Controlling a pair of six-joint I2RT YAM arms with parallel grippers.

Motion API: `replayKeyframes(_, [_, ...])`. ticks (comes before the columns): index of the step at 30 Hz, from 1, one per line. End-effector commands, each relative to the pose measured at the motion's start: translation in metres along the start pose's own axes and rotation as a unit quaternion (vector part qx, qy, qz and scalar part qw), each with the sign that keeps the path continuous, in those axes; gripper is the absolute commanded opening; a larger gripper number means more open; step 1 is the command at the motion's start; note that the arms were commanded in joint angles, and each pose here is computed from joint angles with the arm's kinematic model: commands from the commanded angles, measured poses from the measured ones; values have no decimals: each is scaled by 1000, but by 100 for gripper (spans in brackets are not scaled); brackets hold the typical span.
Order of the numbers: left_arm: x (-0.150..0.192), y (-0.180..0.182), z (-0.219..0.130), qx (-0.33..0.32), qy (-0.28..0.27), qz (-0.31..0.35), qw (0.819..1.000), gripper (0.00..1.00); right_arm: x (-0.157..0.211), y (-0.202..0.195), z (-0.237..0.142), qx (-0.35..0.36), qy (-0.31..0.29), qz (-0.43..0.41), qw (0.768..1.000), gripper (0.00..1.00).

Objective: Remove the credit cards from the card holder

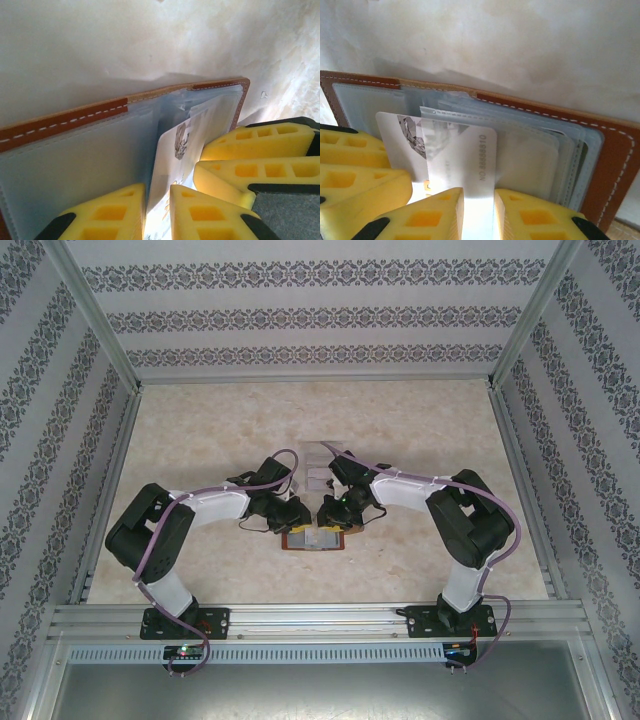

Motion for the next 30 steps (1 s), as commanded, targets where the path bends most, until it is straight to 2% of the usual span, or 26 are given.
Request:
replayKeyframes(1, [-5,1,-11,1,-17,13,1000,17,9,-18,10,33,20,13,999,27])
replayKeyframes(9, [-6,7,-25,-22,-25,25,999,9,9,-18,8,32,18,12,999,27])
replayKeyframes(19, [-5,3,-27,-8,-21,28,999,8,8,-18,9,32,19,11,999,27])
replayKeyframes(30, [-4,18,-44,-83,-31,43,995,6,6,-16,8,30,19,9,999,27])
Point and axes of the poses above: each hand's point on the last joint's axis, 136 mm out from that joint toward the fingers, its own z axis out along the fingers, its own y axis along the line the jaws close on, x = y × z, the point moved 1 cm from there along -z, back along the fingers, and after that the axes turned 9 degrees about -z, right-handed, at the moved point
